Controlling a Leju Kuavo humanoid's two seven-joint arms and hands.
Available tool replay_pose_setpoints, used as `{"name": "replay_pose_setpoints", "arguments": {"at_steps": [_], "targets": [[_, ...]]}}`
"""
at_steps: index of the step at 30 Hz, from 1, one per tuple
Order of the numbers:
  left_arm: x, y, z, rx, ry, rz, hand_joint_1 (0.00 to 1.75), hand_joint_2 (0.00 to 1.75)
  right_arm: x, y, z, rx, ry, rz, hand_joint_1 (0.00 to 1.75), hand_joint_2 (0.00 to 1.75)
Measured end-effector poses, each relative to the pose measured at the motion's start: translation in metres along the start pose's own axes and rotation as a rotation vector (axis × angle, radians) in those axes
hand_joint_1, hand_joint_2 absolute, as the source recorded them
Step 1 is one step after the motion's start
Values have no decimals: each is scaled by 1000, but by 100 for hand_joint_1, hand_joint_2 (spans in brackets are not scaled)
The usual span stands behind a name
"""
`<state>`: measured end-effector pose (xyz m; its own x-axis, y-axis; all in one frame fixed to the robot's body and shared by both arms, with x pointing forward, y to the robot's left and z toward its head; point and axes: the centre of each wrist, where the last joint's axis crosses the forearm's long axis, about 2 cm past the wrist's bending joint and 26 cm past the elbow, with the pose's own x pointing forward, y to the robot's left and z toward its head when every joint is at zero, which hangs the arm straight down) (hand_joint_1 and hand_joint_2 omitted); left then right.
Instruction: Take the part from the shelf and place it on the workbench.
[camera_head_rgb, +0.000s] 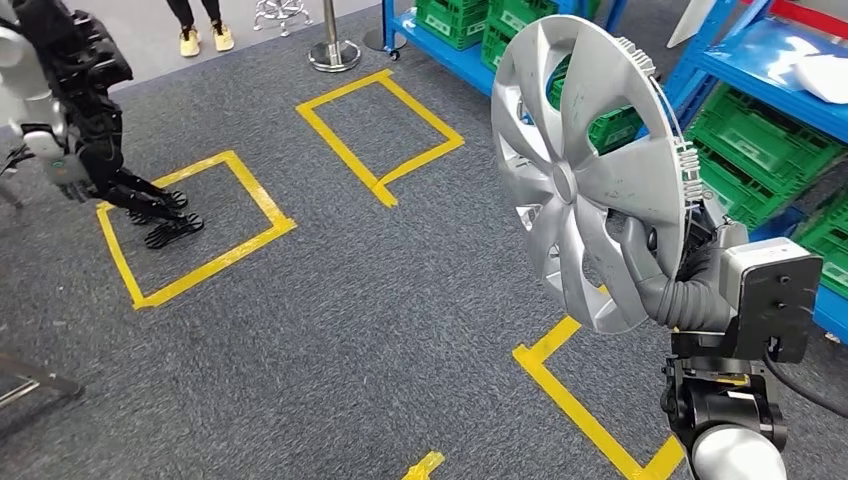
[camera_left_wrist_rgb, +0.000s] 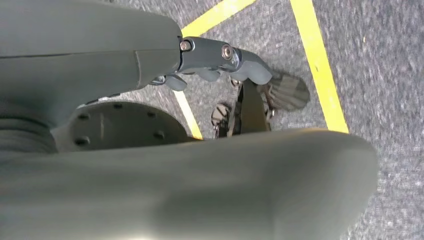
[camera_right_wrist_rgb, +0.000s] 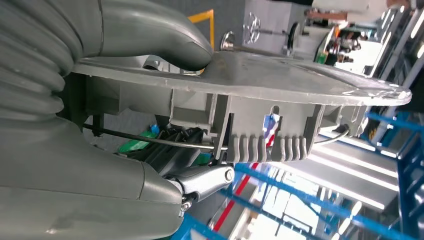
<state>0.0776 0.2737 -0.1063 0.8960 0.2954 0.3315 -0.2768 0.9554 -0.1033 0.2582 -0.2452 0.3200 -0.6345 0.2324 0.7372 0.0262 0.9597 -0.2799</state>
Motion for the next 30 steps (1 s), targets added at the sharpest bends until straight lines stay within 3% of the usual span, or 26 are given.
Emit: {"name": "replay_pose_setpoints", "arguments": {"at_steps": [30], "targets": [[-1,0,0,-3,0,-20,0,0,-2,-1,-3,-1,12,7,175,175]]}}
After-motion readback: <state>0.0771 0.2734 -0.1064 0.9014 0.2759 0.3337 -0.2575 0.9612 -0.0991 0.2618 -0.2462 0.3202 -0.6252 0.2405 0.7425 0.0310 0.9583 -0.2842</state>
